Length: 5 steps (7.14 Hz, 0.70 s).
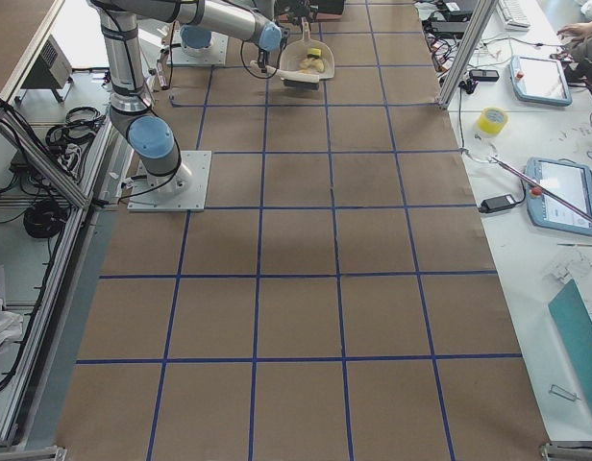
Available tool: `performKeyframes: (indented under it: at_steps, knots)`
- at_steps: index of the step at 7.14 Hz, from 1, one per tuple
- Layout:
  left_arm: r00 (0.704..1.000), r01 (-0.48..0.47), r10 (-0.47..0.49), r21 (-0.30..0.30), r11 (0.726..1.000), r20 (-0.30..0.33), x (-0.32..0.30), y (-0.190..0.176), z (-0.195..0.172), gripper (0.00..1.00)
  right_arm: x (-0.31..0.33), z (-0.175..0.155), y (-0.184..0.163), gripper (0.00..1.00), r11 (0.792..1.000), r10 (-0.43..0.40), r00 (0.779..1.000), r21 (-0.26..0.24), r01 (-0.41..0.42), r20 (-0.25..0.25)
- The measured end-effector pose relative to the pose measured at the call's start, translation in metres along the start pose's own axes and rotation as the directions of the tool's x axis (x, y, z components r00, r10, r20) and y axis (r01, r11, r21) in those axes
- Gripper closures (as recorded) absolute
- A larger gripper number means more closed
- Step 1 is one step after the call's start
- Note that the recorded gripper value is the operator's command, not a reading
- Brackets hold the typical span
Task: Sweep and dump trash into bin
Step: 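Drag the dustpan toward the potato with the left gripper while the right sweeps it in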
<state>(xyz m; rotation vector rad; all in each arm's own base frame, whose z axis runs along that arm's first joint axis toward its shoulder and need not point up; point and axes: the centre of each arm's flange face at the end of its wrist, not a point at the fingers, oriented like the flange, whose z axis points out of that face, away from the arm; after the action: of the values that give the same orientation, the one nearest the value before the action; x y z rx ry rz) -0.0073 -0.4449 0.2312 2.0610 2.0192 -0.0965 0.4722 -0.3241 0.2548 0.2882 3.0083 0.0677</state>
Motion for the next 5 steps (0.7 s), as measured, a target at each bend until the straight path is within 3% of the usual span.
performKeyframes:
  at_steps: [5]
  knots:
    - [1.0, 0.012, -0.012, 0.003, 1.0, -0.002, -0.008, 0.0, -0.003, 1.0, -0.064, 0.005, 0.01, 1.0, 0.998, 0.06, 0.994, -0.005, -0.06, 0.093]
